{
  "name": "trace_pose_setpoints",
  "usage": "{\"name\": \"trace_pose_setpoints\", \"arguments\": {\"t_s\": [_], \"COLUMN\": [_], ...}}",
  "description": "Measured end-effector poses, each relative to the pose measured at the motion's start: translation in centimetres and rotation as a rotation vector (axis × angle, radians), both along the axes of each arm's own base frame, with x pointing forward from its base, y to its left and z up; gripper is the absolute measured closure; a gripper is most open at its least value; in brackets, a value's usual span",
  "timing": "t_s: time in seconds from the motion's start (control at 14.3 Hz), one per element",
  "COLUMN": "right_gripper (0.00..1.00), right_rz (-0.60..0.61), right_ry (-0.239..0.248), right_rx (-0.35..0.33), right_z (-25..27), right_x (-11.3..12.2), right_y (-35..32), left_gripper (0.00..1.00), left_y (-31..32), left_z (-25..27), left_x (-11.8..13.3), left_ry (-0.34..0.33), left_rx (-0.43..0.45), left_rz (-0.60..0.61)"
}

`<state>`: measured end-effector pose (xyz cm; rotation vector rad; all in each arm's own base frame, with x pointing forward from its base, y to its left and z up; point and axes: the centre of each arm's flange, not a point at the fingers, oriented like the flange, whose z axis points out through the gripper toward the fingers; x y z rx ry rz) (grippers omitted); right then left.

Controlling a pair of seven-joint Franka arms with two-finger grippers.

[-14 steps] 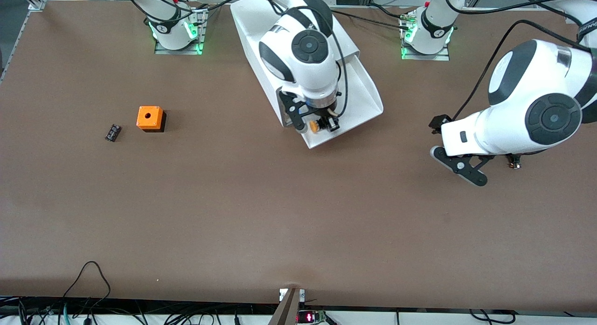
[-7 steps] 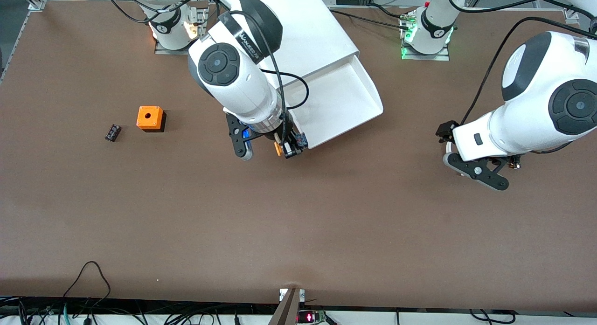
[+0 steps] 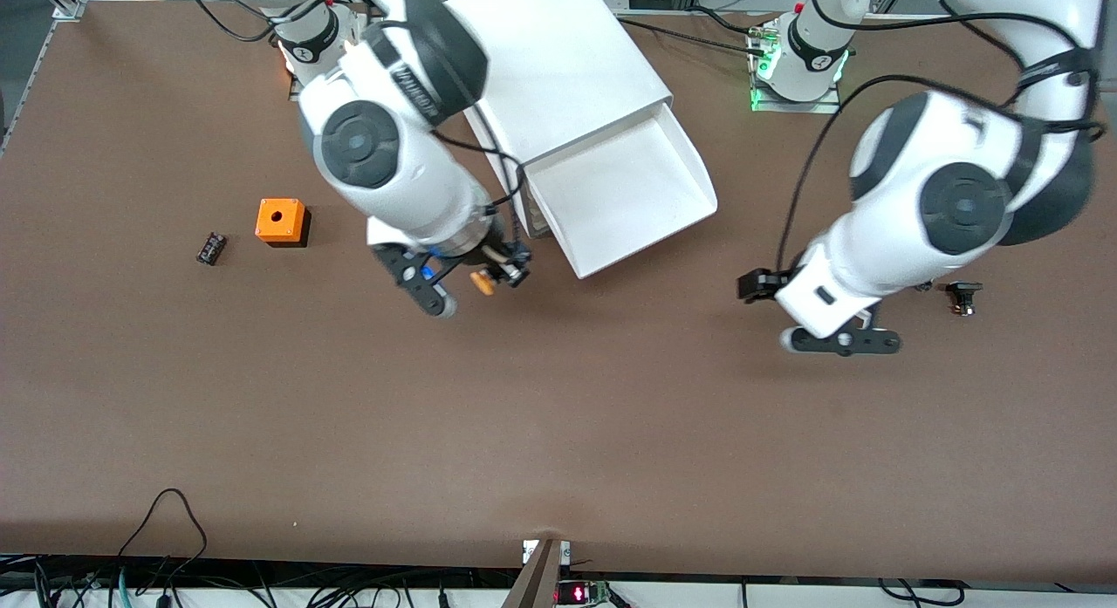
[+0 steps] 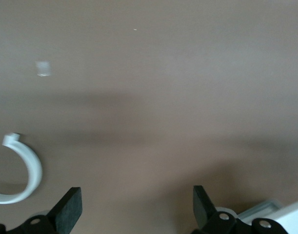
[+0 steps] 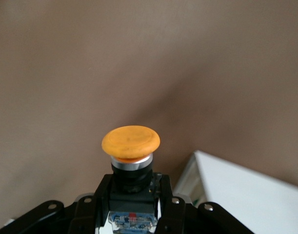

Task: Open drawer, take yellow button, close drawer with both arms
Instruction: 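Push the drawer shut with the left gripper while the right gripper carries the button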

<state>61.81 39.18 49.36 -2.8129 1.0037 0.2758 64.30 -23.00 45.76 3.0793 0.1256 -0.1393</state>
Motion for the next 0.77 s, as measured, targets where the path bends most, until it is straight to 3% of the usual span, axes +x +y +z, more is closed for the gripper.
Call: {"name": "trace_pose_setpoints", "arguments": {"t_s": [0.35, 0.56, 0.77], "right_gripper": [0.57, 0.57, 0.57], "right_rz": [0.347, 0.502, 0.556], "right_ry": [-0.029, -0.055, -0.081], "right_rx": [-0.046, -0.06, -0.048], "right_z": [1.1, -3.0, -9.6], "right_x": [3.0, 6.2, 9.2], "right_y": [-9.8, -16.3, -23.9], "left_gripper": [0.0, 0.0, 0.0], "left_y": [-6.6, -9.1, -11.3], "left_z": [-5.2, -8.0, -9.8], "left_x": [-2.7, -4.7, -7.0], "left_ry": [-0.033, -0.045, -0.052], "left_rx": [-0.014, -0.003, 0.058], "left_rz": [0.214, 0.293, 0.298]}}
